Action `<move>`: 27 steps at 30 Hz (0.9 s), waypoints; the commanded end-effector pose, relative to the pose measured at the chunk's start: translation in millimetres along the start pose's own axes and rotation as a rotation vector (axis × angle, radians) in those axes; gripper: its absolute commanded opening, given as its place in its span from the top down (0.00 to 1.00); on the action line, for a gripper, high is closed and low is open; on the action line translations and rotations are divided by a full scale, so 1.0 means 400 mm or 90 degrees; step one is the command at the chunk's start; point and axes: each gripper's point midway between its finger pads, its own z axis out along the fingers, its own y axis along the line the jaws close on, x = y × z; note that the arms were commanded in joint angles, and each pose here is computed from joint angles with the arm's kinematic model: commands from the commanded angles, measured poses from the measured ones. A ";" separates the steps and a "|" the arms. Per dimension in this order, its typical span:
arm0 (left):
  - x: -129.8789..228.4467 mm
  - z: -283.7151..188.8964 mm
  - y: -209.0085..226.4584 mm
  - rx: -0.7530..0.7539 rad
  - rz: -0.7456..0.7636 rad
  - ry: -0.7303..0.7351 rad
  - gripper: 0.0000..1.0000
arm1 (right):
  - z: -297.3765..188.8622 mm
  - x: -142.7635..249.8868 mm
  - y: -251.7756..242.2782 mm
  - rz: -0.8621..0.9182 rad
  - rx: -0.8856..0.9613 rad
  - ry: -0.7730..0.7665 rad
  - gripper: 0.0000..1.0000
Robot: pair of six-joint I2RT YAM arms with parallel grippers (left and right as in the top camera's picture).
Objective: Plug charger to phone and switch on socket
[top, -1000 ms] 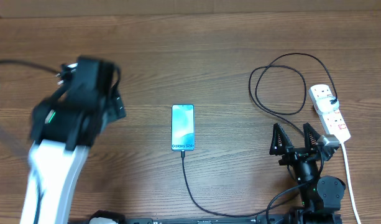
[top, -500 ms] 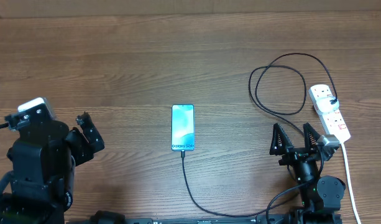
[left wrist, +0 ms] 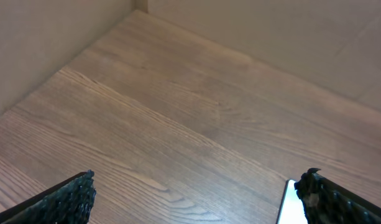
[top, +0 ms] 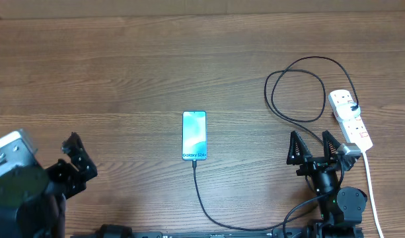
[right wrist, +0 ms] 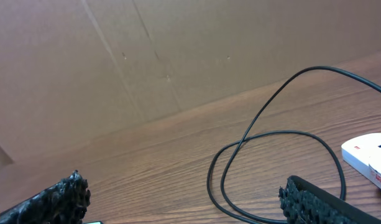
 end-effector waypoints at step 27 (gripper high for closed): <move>0.084 0.058 -0.007 0.055 -0.061 -0.048 0.00 | 0.000 0.003 -0.005 0.002 0.005 -0.005 0.00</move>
